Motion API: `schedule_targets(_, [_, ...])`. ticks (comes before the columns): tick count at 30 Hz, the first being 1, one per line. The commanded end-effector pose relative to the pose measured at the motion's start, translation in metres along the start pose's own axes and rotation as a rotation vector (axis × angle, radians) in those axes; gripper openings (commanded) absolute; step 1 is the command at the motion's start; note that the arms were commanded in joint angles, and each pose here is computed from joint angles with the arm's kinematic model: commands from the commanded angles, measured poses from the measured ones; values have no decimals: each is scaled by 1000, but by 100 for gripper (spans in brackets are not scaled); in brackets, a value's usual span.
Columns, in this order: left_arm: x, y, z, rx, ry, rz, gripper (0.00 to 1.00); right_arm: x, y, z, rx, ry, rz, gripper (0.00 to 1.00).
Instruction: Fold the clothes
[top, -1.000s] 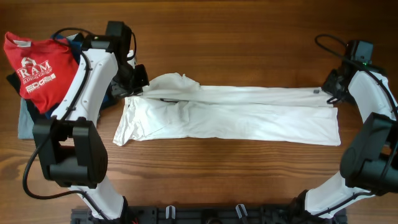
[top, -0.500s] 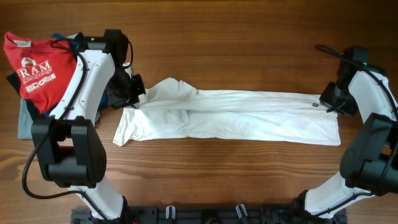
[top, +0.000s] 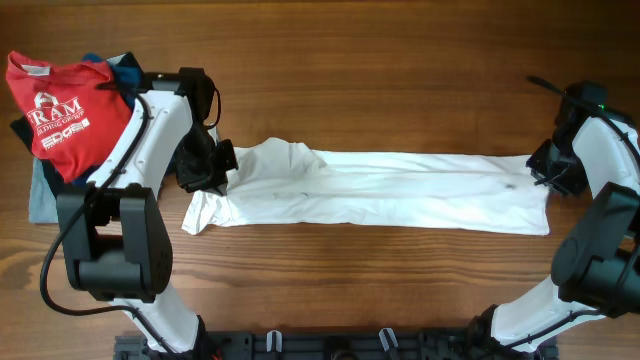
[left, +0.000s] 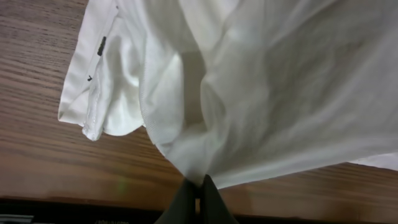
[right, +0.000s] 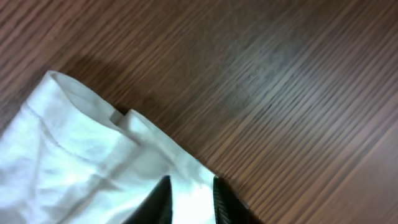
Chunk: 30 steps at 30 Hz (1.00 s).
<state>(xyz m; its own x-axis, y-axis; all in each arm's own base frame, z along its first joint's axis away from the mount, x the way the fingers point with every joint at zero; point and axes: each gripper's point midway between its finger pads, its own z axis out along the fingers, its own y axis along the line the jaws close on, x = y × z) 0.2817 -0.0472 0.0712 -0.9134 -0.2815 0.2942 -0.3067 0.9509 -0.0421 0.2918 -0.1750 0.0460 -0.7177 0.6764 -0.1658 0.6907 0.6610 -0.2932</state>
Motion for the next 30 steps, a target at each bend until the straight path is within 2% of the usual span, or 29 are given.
schedule_targets(1, [3,-2,-3,14,-8,-1,4,0,-2,-8,-18,-13,18,27])
schedule_targets(6, [3,-2,-3,14,-8,-1,4,1,1,-9,-35,-8,-6,34])
schedule_targets(9, [4,-2,-3,15,-7,-1,4,1,1,-9,-35,-8,-6,46])
schedule_targets(11, [4,-2,-3,13,-5,-1,4,-2,8,-8,-66,-16,-10,49])
schedule_targets(16, [4,-2,-3,14,-5,-1,4,3,37,-3,-223,-6,-101,49])
schedule_targets(21, [3,-2,-3,15,-8,-1,4,8,37,4,-221,-4,-121,49])
schedule_targets(26, [2,-2,-3,16,-11,0,4,7,32,5,-186,-9,-122,54])
schedule_targets(30, [2,-3,-3,17,-15,1,4,7,32,5,-187,-9,-120,51])
